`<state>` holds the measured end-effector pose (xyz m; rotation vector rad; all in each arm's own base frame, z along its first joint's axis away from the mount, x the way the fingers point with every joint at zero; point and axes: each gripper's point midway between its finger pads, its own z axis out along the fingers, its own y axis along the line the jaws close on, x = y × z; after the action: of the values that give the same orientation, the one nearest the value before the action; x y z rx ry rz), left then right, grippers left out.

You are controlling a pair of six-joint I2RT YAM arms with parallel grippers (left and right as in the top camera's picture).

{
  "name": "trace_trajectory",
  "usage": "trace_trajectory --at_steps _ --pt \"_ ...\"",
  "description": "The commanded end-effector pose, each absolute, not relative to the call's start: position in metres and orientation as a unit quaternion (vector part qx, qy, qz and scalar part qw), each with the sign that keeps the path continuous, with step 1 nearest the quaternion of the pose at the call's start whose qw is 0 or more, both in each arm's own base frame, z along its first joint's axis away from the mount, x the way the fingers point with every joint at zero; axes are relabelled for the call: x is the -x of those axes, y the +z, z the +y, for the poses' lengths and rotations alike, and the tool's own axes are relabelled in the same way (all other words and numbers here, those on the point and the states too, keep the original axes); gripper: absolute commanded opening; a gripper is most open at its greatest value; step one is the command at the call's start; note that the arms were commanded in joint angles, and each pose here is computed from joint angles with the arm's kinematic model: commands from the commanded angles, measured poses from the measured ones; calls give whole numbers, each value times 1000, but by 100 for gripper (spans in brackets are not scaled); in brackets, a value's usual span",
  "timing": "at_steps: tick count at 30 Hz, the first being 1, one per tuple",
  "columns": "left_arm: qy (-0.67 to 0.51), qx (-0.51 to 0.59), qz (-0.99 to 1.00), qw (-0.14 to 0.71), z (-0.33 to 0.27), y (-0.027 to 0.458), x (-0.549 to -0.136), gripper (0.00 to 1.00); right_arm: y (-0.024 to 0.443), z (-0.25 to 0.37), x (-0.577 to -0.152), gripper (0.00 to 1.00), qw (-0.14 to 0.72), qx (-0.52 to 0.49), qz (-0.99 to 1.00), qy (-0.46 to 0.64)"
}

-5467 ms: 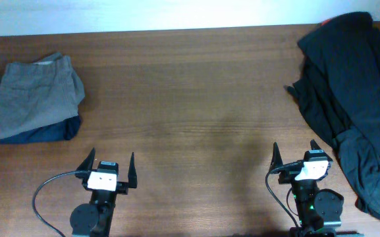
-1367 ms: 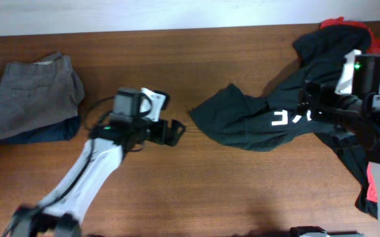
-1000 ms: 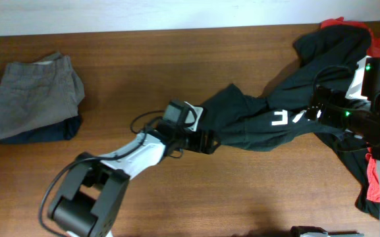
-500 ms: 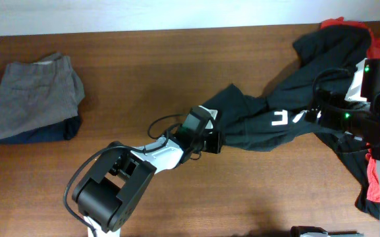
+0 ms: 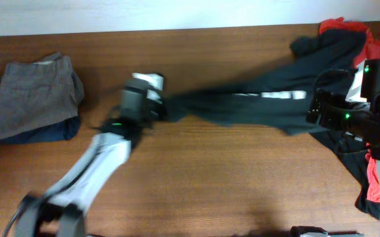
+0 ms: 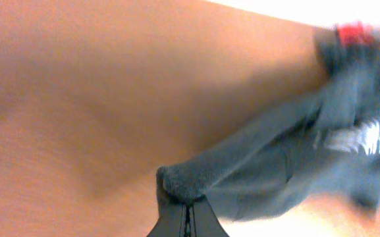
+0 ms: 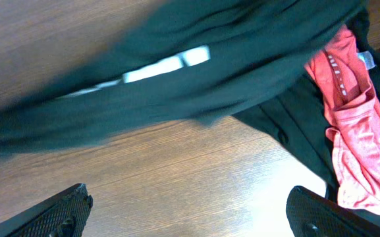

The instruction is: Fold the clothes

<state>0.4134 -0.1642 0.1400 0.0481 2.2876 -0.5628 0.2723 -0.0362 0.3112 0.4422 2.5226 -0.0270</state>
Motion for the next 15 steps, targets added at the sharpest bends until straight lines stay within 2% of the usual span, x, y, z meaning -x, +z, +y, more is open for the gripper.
trace_trajectory --at_steps 1,2,3,4,5,8,11,15 --pt "-95 49 862 496 -50 195 -444 0 314 -43 -271 99 292 -175 940 -22" --pt "-89 65 856 505 -33 199 -448 1 314 -43 -272 99 291 -175 940 -22" --pt "-82 76 855 506 -21 198 -449 5 314 -43 -272 99 291 -175 940 -22" --pt "-72 94 857 501 -2 193 -449 68 314 -43 -271 99 290 -175 941 -22" --pt "-66 102 862 492 6 187 -447 99 314 -42 -271 99 289 -175 941 -22" --pt "-70 109 888 441 8 162 -434 99 313 -42 -270 99 287 -175 942 -22" --pt "-157 63 919 355 -41 136 -405 99 313 -42 -270 99 288 -175 941 -22" --pt "-216 29 940 262 -100 116 -366 99 313 -42 -270 99 287 -175 942 -22"
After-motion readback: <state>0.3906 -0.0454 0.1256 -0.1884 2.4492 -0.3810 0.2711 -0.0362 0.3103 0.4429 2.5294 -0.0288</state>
